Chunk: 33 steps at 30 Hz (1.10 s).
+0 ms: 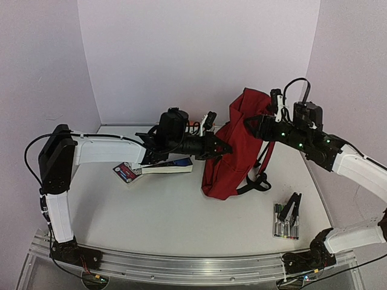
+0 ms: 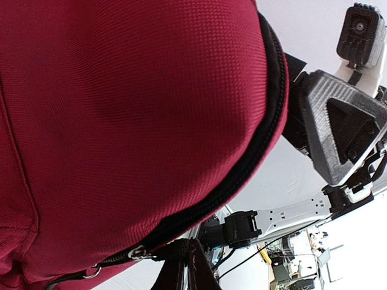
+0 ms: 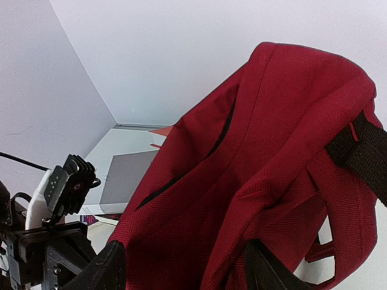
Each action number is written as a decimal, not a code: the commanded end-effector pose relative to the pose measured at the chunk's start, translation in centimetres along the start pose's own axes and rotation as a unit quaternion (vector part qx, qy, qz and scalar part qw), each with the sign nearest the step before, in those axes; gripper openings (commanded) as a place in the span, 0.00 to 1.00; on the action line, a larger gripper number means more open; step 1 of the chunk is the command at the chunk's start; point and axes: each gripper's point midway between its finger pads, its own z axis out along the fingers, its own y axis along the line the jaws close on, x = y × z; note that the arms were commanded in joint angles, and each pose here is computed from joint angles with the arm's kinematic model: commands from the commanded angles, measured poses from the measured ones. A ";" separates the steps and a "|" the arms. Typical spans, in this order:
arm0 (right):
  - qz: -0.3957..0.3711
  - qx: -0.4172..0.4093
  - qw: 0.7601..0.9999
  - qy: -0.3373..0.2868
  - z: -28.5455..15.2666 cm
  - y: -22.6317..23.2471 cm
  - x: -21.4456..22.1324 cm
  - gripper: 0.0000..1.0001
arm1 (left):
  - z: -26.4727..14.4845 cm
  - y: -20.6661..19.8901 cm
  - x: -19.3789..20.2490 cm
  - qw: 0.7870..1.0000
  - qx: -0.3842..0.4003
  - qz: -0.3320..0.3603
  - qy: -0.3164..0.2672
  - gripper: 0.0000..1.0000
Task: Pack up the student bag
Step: Unzip the student bag at the center of the board.
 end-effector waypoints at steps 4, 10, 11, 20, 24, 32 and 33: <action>0.053 0.033 0.997 -0.033 -2.6 -1.1 -0.9 0.84 | -2.8 -2.7 -2.1 0.999 0.021 0.017 -0.045 0.00; 0.115 0.135 0.983 -0.043 -2.7 -4.8 -0.3 0.89 | -3.4 -2.2 -1.9 0.999 0.015 0.012 -0.049 0.00; 0.125 0.147 0.980 -0.046 -2.7 -5.2 -0.3 0.89 | -3.5 -2.1 -1.9 0.999 0.013 0.012 -0.051 0.00; 0.109 0.118 0.987 -0.020 0.2 -3.8 -0.4 0.61 | -4.2 -2.0 -1.6 0.999 0.009 0.014 -0.052 0.00; 0.061 0.044 0.997 -0.020 1.5 -0.8 -1.9 0.22 | -4.6 -2.4 -1.1 0.998 0.008 0.043 -0.041 0.00; -0.084 -0.027 0.996 0.018 6.1 2.9 -1.4 0.06 | -6.6 -3.5 -0.6 0.995 -0.020 0.098 -0.025 0.00; -0.090 -0.028 0.995 0.022 6.7 3.0 -1.2 0.06 | -6.8 -3.3 -0.5 0.995 -0.027 0.097 -0.026 0.00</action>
